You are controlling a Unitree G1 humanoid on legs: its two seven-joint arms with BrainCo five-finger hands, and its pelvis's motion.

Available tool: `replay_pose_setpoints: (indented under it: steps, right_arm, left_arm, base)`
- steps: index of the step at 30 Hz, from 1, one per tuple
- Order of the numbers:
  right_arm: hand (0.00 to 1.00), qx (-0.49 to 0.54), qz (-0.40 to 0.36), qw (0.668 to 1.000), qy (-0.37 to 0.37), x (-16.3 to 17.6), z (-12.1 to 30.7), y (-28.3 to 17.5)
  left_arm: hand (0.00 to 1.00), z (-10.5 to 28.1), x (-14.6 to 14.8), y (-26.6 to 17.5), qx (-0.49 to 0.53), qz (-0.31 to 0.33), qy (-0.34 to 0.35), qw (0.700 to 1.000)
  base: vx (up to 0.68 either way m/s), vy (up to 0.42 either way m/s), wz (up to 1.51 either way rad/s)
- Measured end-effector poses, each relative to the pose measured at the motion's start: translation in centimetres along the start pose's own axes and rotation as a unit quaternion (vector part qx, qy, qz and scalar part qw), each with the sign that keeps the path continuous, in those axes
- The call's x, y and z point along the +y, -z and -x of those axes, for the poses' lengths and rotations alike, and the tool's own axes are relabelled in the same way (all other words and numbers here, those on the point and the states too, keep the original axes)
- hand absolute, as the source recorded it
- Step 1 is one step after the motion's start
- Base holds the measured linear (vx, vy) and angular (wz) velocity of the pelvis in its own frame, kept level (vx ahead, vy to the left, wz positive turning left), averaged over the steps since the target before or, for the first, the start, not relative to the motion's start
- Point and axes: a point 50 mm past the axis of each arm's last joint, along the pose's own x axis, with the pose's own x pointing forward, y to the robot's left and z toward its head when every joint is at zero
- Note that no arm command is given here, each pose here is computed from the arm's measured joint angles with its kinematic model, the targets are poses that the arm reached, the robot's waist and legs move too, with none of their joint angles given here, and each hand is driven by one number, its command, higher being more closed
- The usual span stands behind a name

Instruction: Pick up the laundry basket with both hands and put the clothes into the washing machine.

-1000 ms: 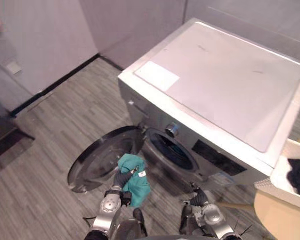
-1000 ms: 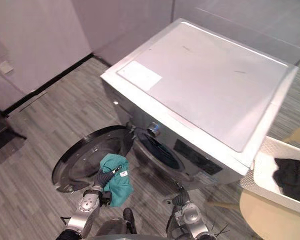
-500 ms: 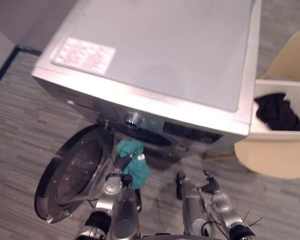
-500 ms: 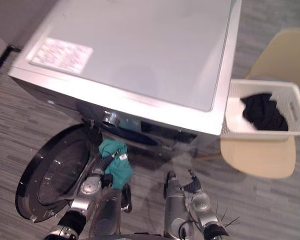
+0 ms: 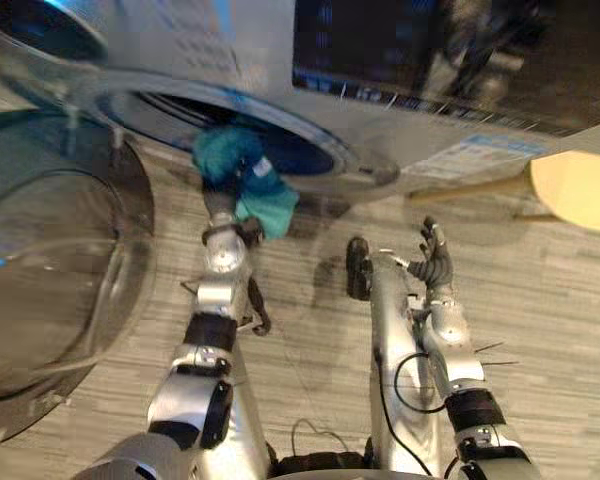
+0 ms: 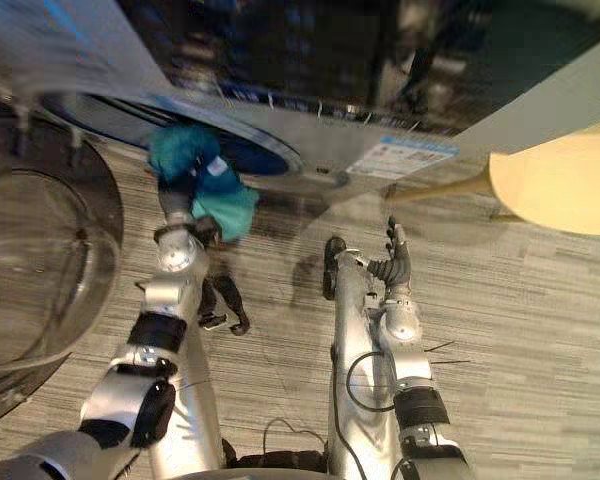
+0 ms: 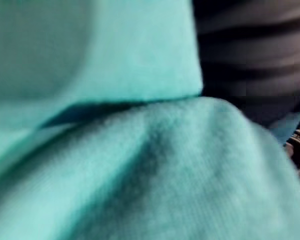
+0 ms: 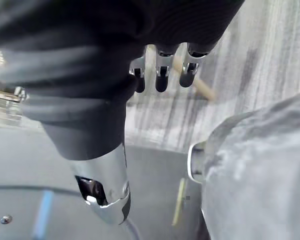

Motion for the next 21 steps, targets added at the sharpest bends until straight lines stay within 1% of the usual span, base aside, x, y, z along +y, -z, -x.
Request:
replay_pose_setpoints:
  steps: [1, 2, 3, 4, 5, 7, 8, 9, 11, 12, 14, 15, 17, 19, 20, 21]
  right_arm:
    - [0.00, -0.021, -0.006, 1.000, -0.002, -0.1, -0.1, -0.9]
    - [0.00, -0.030, -0.013, 0.999, 0.001, -0.2, -0.2, -1.3]
    - [0.00, -0.045, -0.017, 0.999, 0.002, -0.2, -0.1, -1.8]
    - [0.00, -0.058, -0.020, 0.998, 0.002, -0.3, 0.0, -2.2]
    - [0.00, -0.064, -0.021, 0.998, 0.001, -0.3, 0.0, -2.4]
    - [0.00, -0.076, -0.026, 0.997, -0.002, -0.4, 0.3, -2.8]
    - [0.00, -0.083, -0.029, 0.996, 0.000, -0.5, 0.4, -3.0]
    - [0.00, -0.088, -0.030, 0.996, -0.002, -0.5, 0.5, -3.2]
    - [0.00, -0.104, -0.037, 0.994, -0.010, -0.6, 0.7, -3.7]
    - [0.00, -0.106, -0.039, 0.993, -0.014, -0.5, 0.7, -3.9]
    - [0.00, -0.111, -0.047, 0.992, -0.024, -0.5, 0.7, -4.0]
    - [0.00, -0.114, -0.048, 0.992, -0.027, -0.5, 0.7, -4.0]
    - [0.00, -0.119, -0.062, 0.990, -0.041, -0.5, 0.8, -4.2]
    - [0.00, -0.119, -0.069, 0.989, -0.048, -0.5, 0.9, -4.1]
    - [0.00, -0.119, -0.070, 0.989, -0.050, -0.5, 0.9, -4.1]
    - [0.00, -0.117, -0.077, 0.989, -0.056, -0.6, 0.9, -4.0]
  left_arm:
    - [1.00, -1.5, 0.0, -2.3, -0.038, -0.007, 0.000, 0.999]
    - [1.00, -2.2, 0.0, -3.6, -0.059, -0.010, -0.002, 0.998]
    - [1.00, -3.1, 0.0, -5.9, -0.095, -0.013, -0.003, 0.995]
    - [1.00, -4.1, -0.2, -8.6, -0.139, -0.018, -0.004, 0.990]
    - [1.00, -4.5, -0.4, -10.4, -0.167, -0.021, -0.003, 0.986]
    - [1.00, -5.4, -1.4, -15.4, -0.242, -0.029, 0.002, 0.970]
    - [0.00, -5.6, -2.2, -18.3, -0.287, -0.040, 0.007, 0.957]
    - [0.00, -5.6, -2.6, -19.7, -0.307, -0.046, 0.008, 0.950]
    - [0.00, -5.1, -4.1, -23.7, -0.377, -0.085, 0.012, 0.922]
    - [0.00, -5.1, -4.4, -24.3, -0.388, -0.099, 0.010, 0.916]
    - [0.00, -5.2, -5.7, -25.2, -0.407, -0.178, 0.010, 0.896]
    - [0.00, -5.3, -5.9, -25.4, -0.411, -0.198, 0.009, 0.890]
    - [0.00, -6.2, -6.3, -25.1, -0.400, -0.295, 0.010, 0.868]
    - [0.00, -7.1, -6.4, -23.6, -0.366, -0.366, 0.024, 0.855]
    - [0.00, -7.4, -6.5, -23.0, -0.354, -0.384, 0.028, 0.852]
    - [0.00, -7.8, -6.5, -22.0, -0.331, -0.428, 0.041, 0.840]
  base:
    - [-0.07, -0.065, 0.08]
    - [-0.07, -0.059, 0.05]
    - [-0.05, -0.030, 0.02]
    - [-0.04, -0.025, 0.02]
    - [0.00, 0.000, 0.00]
    - [0.00, 0.000, 0.00]
    - [0.00, 0.000, 0.00]
    - [0.00, 0.000, 0.00]
    - [0.03, 0.000, 0.07]
    - [0.03, -0.001, 0.09]
    - [0.01, 0.000, 0.06]
    - [0.00, 0.000, 0.00]
    - [0.00, 0.000, 0.00]
    - [0.00, 0.000, 0.00]
    - [0.00, 0.000, 0.00]
    - [0.00, 0.000, 0.00]
